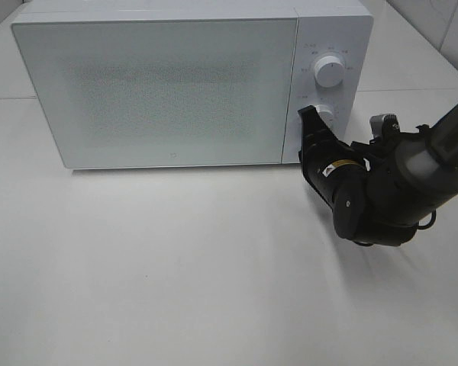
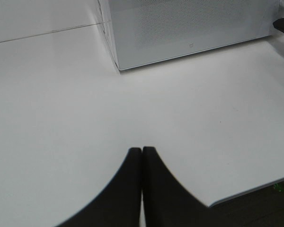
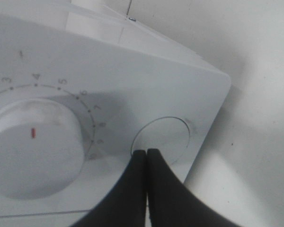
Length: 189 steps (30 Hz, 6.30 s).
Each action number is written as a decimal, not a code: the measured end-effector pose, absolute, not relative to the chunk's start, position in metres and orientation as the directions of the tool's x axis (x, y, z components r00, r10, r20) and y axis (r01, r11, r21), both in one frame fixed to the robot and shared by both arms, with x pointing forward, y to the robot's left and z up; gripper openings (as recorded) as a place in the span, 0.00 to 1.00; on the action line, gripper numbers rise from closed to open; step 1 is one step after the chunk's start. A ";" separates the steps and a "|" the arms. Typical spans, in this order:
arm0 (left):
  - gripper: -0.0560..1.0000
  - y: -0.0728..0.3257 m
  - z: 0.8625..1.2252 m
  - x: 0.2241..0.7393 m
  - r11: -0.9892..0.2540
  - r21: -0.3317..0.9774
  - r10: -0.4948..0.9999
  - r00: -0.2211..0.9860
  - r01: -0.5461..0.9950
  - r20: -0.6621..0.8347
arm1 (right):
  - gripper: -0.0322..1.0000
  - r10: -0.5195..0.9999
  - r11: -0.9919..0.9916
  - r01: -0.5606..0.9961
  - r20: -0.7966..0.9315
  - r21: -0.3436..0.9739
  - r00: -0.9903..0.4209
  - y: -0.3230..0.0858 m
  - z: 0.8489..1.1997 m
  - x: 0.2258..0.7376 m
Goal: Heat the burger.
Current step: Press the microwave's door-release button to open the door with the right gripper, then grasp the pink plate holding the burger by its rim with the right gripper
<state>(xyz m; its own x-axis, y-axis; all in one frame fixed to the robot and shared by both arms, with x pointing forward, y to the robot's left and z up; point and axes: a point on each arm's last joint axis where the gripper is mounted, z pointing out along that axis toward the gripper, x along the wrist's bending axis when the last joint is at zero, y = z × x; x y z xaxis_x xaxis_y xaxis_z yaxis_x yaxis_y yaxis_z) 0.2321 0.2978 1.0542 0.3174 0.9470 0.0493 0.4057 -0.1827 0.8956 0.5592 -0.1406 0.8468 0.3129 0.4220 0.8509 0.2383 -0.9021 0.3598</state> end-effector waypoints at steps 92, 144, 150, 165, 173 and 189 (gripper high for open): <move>0.05 0.298 1.054 0.232 -0.183 0.896 0.947 0.317 0.406 0.049 | 0.04 0.711 -0.579 0.489 0.698 0.652 -0.088 -0.148 0.865 0.544; 0.05 0.298 1.054 0.232 -0.182 0.896 0.947 0.317 0.405 0.049 | 0.07 0.854 0.464 0.661 -0.100 0.590 -0.510 -0.161 0.922 0.519; 0.05 0.298 1.054 0.232 -0.182 0.896 0.947 0.317 0.405 0.049 | 0.07 0.887 0.439 0.747 -0.107 0.499 -0.450 -0.168 0.920 0.516; 0.05 0.298 1.054 0.232 -0.182 0.896 0.947 0.317 0.405 0.049 | 0.08 0.851 0.485 0.804 0.027 0.344 -0.525 -0.161 0.916 0.500; 0.05 0.298 1.054 0.232 -0.182 0.896 0.947 0.317 0.405 0.049 | 0.10 0.770 0.558 0.753 0.120 0.350 -0.626 -0.142 0.943 0.512; 0.05 0.298 1.054 0.232 -0.182 0.896 0.947 0.317 0.405 0.049 | 0.42 0.603 0.675 0.572 0.099 0.466 -0.792 -0.082 0.986 0.533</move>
